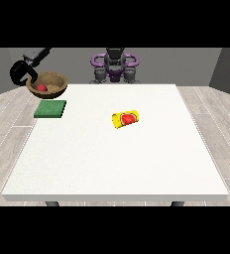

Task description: Pick the cup and pour the ball into the bowl, then pick the bowl and place it on the pad

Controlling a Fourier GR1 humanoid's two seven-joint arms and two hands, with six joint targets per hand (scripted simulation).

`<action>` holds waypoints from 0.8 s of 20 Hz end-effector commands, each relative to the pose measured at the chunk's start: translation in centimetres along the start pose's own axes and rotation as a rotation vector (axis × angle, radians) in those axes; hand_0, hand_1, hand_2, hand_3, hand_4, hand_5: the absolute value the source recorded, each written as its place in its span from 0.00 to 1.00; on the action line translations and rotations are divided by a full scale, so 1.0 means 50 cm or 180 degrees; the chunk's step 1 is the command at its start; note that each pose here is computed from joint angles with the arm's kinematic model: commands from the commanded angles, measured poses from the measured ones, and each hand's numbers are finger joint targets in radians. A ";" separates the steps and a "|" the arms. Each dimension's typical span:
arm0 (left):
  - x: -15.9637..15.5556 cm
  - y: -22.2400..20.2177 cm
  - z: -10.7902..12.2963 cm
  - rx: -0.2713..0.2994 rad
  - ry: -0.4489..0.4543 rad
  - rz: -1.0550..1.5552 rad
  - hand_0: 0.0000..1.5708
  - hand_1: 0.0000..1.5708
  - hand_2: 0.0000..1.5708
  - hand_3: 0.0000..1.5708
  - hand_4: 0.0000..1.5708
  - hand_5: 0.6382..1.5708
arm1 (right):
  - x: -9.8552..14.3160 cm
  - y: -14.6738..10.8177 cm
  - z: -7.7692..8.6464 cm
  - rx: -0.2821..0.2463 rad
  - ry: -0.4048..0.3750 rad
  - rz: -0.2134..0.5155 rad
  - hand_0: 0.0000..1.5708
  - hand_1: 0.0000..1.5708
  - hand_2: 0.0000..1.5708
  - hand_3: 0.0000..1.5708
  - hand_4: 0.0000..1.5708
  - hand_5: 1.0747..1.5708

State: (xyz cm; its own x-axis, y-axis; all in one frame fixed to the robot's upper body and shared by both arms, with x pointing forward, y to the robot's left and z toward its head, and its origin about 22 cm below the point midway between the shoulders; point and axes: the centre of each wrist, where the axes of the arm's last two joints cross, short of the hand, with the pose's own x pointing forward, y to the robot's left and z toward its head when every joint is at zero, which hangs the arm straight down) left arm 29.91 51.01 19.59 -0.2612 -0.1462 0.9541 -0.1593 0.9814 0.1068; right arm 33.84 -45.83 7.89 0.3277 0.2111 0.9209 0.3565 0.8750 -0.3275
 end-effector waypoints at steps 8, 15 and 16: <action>0.009 -0.001 0.000 -0.0105 -0.0236 -0.0042 0.00 0.00 0.00 0.00 0.77 0.98 | -0.080 0.052 0.002 -0.0020 0.0045 -0.0432 1.00 1.00 1.00 0.29 0.66 1.00; 0.049 0.041 -0.001 -0.0033 -0.0284 0.0001 0.00 0.00 0.00 0.00 0.76 0.99 | -0.062 0.022 -0.007 -0.0112 0.0159 -0.0900 1.00 1.00 1.00 0.47 0.58 1.00; 0.053 -0.012 -0.026 -0.0039 -0.0437 -0.0001 0.00 0.00 0.00 0.00 0.76 0.99 | -0.027 0.015 -0.019 -0.0255 0.0067 -0.0845 1.00 1.00 1.00 0.56 0.45 1.00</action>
State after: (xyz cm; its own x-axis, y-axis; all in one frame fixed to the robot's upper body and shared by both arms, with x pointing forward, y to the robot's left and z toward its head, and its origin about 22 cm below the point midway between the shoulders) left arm 29.82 51.31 21.21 -0.3445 -0.1600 0.9251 -0.1483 0.9823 0.1146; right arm 34.01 -45.17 5.05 0.2604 0.0184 0.9653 0.4444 0.8853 -0.1368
